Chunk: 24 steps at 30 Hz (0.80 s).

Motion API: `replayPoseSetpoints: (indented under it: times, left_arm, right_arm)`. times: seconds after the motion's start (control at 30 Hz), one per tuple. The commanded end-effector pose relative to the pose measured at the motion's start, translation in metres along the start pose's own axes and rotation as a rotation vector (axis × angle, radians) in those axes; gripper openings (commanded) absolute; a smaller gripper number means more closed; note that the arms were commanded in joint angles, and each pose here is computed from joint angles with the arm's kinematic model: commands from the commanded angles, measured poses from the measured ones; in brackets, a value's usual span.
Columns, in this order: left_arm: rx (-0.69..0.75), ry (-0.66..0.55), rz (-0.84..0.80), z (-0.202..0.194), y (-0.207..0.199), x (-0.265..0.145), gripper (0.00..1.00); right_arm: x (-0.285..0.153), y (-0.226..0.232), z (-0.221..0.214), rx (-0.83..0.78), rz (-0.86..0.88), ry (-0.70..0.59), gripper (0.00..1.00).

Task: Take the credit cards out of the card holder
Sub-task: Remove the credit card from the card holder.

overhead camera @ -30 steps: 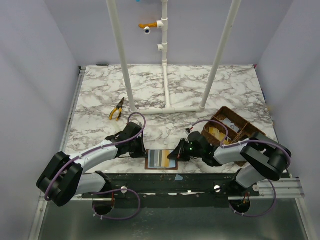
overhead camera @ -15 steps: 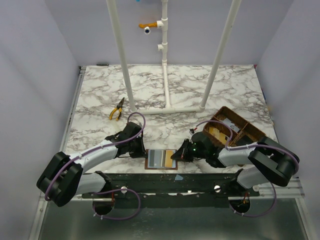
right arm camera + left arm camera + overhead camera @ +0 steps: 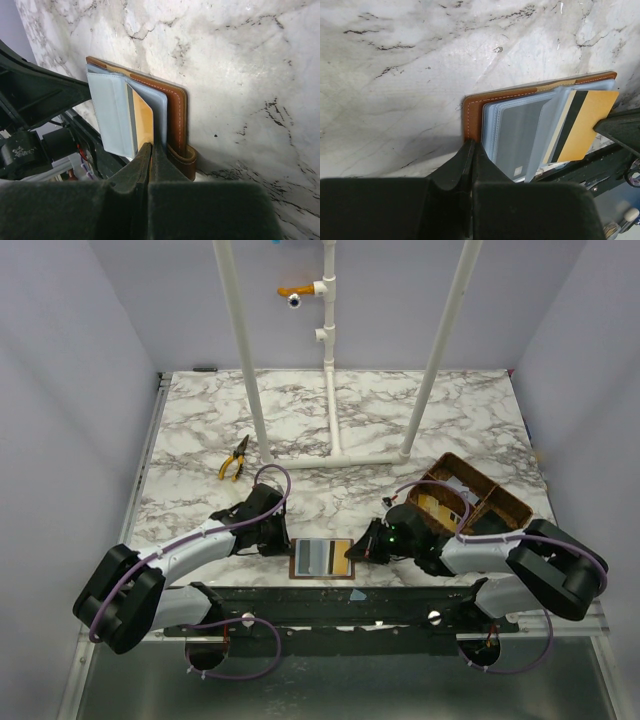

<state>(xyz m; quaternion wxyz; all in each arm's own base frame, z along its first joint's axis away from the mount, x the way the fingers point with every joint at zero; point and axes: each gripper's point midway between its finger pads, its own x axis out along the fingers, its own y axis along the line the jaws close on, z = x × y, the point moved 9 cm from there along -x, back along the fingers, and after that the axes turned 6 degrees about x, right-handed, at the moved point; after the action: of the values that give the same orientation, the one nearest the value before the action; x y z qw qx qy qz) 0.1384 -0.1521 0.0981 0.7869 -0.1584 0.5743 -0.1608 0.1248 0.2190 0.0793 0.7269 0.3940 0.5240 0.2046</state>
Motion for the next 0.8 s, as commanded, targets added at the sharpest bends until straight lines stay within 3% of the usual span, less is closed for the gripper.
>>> replayPoseSetpoints:
  times: [0.0,0.7,0.77]
  left_arm:
    - [0.017,0.003,0.09,-0.002,0.01,-0.005,0.0]
    - [0.079,-0.087,0.026,0.024,-0.016,-0.041,0.0]
    - [0.091,-0.1,0.009,0.027,-0.021,-0.048,0.13]
  right_arm:
    - [-0.003,-0.013,0.001,-0.006,-0.07,-0.026,0.01]
    - [-0.014,0.009,0.009,-0.017,-0.029,-0.059,0.01]
    - [-0.016,0.012,0.01,-0.017,-0.019,-0.061,0.01]
